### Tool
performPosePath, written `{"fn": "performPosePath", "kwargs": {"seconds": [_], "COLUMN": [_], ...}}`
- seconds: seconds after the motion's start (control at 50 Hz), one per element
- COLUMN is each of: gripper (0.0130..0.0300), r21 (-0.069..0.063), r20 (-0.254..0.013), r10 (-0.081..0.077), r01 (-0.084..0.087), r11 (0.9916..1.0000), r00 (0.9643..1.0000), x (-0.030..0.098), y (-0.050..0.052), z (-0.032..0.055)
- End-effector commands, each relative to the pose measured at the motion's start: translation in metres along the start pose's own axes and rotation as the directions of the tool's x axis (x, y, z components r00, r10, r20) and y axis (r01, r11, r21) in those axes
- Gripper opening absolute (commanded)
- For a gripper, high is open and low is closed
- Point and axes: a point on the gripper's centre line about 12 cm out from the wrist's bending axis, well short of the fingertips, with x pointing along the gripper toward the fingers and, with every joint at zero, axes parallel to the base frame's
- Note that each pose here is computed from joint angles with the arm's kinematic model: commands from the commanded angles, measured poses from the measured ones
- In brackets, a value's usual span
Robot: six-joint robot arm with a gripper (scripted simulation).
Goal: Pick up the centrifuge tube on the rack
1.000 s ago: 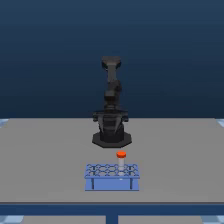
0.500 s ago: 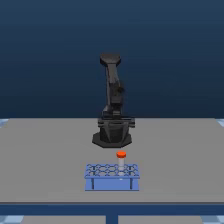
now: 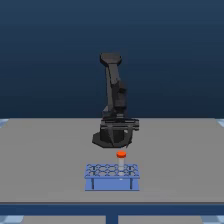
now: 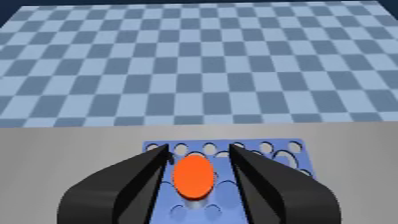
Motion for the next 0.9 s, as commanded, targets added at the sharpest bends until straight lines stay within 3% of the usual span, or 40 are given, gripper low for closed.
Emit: {"fn": "performPosePath", "kwargs": {"seconds": [0.02,0.9], "gripper": [0.0300,0.0300], "r21": [-0.013,-0.014], "r20": [-0.007,-0.010], "r10": [0.007,0.009], "r01": [-0.007,-0.009], "r11": [0.99989,0.99987], "r00": [1.0000,0.9999], "x": [0.0025,0.0074], "y": [0.0025,0.0035], "z": [0.0009,-0.0041]}}
